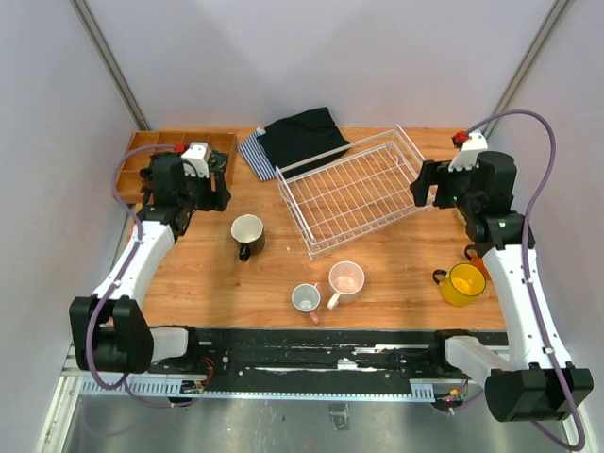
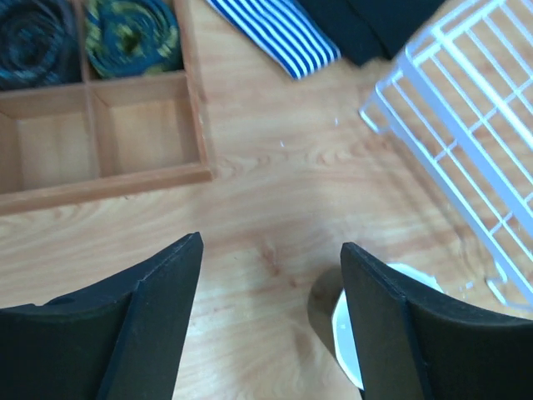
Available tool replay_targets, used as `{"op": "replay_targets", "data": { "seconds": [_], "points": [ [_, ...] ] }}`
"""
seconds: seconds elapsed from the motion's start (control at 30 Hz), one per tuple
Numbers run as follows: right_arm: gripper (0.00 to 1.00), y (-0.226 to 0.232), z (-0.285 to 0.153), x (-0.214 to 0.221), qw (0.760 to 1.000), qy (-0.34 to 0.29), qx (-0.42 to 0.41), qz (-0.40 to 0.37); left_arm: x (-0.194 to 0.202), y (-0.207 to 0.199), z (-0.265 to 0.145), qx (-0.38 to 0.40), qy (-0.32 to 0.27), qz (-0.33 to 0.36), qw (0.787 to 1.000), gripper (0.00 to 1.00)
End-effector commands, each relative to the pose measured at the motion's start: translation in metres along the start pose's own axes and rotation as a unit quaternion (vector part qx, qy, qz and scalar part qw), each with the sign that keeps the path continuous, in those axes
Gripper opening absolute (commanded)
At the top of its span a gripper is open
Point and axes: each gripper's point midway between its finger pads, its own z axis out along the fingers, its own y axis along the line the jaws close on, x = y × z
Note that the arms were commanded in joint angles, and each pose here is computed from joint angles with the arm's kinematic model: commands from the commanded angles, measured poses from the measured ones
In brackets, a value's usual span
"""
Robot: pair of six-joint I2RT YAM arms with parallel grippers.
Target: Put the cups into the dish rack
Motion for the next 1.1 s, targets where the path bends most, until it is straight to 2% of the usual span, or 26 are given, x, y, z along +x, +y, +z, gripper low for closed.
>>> {"op": "replay_targets", "data": {
  "seconds": [0.0,0.1,0.3,0.63,0.73,0.87,1.07],
  "points": [
    [0.82,0.03,-0.002,0.002,0.996,0.037,-0.067,0.037,0.042,-0.017,-0.008,0.06,0.117,0.005,0.991,0.7],
    [0.79,0.041,-0.001,0.005,0.993,0.051,-0.096,0.044,0.042,-0.027,-0.011,0.089,0.131,0.033,0.987,0.67],
    [0.79,0.043,-0.001,0.017,0.992,0.062,-0.098,0.044,0.06,-0.047,-0.011,0.129,0.177,0.088,0.972,0.66],
    [0.8,0.053,-0.005,0.024,0.991,0.07,-0.109,0.04,0.068,-0.039,0.007,0.097,0.184,0.093,0.974,0.66],
    [0.8,0.052,-0.007,0.024,0.991,0.07,-0.108,0.038,0.077,-0.039,0.014,0.102,0.204,0.088,0.97,0.64],
    [0.8,0.052,-0.007,0.021,0.991,0.068,-0.106,0.036,0.092,-0.046,0.021,0.122,0.233,0.081,0.961,0.57],
    [0.79,0.052,-0.006,0.021,0.991,0.07,-0.105,0.037,0.091,-0.05,0.026,0.124,0.237,0.079,0.96,0.37]
  ]
}}
